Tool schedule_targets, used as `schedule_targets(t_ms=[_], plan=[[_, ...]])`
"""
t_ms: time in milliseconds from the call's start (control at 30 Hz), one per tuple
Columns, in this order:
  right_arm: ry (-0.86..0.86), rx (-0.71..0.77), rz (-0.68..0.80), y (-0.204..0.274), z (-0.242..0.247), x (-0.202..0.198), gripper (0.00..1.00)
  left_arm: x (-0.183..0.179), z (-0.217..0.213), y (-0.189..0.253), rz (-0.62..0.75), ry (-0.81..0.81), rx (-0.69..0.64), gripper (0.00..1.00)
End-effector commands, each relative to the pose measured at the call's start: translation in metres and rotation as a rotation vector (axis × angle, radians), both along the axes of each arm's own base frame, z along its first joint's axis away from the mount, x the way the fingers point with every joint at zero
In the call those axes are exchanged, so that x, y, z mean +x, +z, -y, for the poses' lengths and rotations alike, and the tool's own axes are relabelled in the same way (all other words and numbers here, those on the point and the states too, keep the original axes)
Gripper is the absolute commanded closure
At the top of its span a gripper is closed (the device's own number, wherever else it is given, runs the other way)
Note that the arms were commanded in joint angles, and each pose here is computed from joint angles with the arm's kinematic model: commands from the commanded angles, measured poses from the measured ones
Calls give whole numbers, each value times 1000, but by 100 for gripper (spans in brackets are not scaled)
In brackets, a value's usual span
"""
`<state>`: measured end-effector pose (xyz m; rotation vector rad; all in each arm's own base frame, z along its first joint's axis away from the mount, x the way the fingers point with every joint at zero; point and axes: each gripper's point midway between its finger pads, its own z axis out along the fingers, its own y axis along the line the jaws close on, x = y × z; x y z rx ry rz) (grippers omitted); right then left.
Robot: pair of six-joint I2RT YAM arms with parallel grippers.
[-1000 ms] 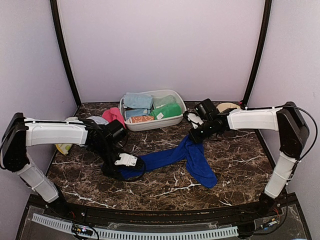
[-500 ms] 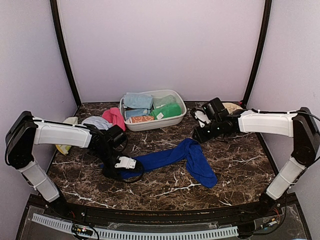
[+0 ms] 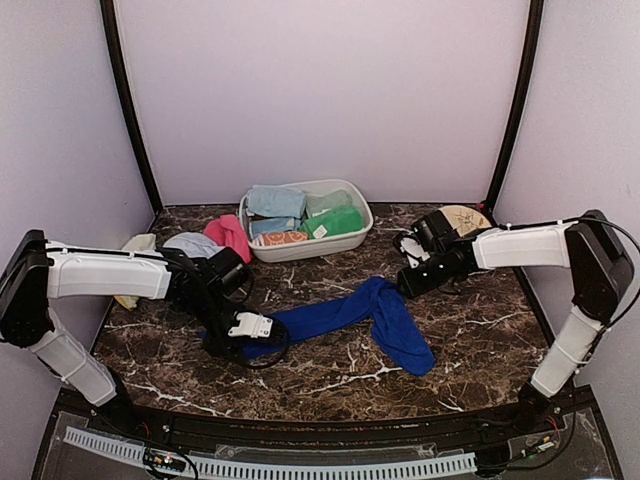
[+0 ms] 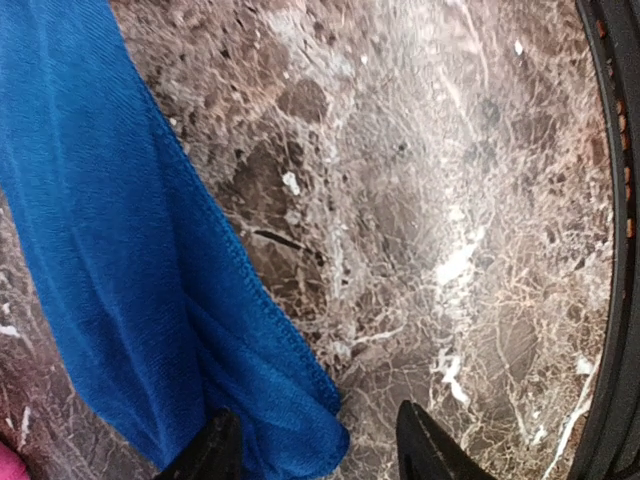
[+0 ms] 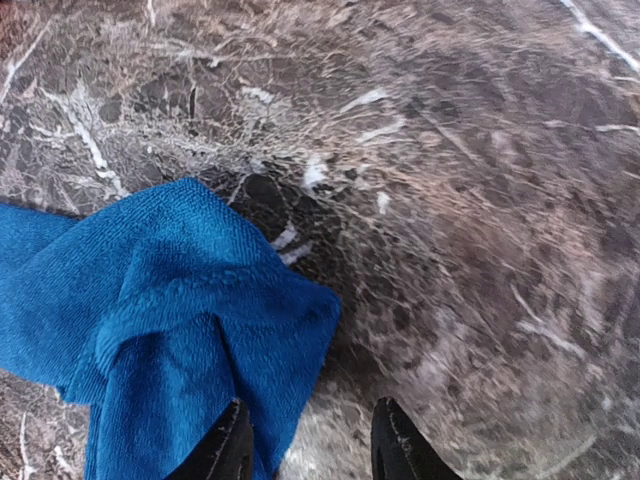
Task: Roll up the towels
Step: Pick up the towel from the center of the board.
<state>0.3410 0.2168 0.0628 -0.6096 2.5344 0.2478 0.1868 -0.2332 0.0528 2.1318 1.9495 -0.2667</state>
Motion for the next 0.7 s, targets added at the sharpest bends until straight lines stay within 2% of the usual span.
schedule_targets(t_ms=[0, 167, 267, 367, 433, 467, 500, 567, 600, 667], plan=[[75, 32, 7, -3, -21, 17, 59, -1, -11, -27, -15, 15, 62, 46], [117, 6, 21, -10, -25, 27, 58, 44, -16, -27, 2, 144, 52, 52], [143, -7, 36, -13, -29, 33, 59, 50, -19, -22, -4, 158, 41, 54], [166, -5, 52, -15, -33, 37, 62, 41, -14, -19, -53, 154, 10, 68], [181, 12, 62, -15, -37, 38, 68, 39, -12, -19, -80, 164, 5, 84], [186, 22, 57, -15, -38, 37, 74, 38, -11, -18, -88, 168, 6, 93], [192, 34, 50, -15, -40, 36, 81, 38, -11, -16, -95, 172, 3, 97], [200, 53, 39, -15, -42, 33, 96, 40, -9, -5, -88, 177, -11, 100], [201, 59, 38, -14, -41, 32, 100, 42, -8, 2, -77, 179, -21, 100], [192, 61, 45, -9, -38, 29, 100, 48, -5, 19, -47, 183, -48, 100]])
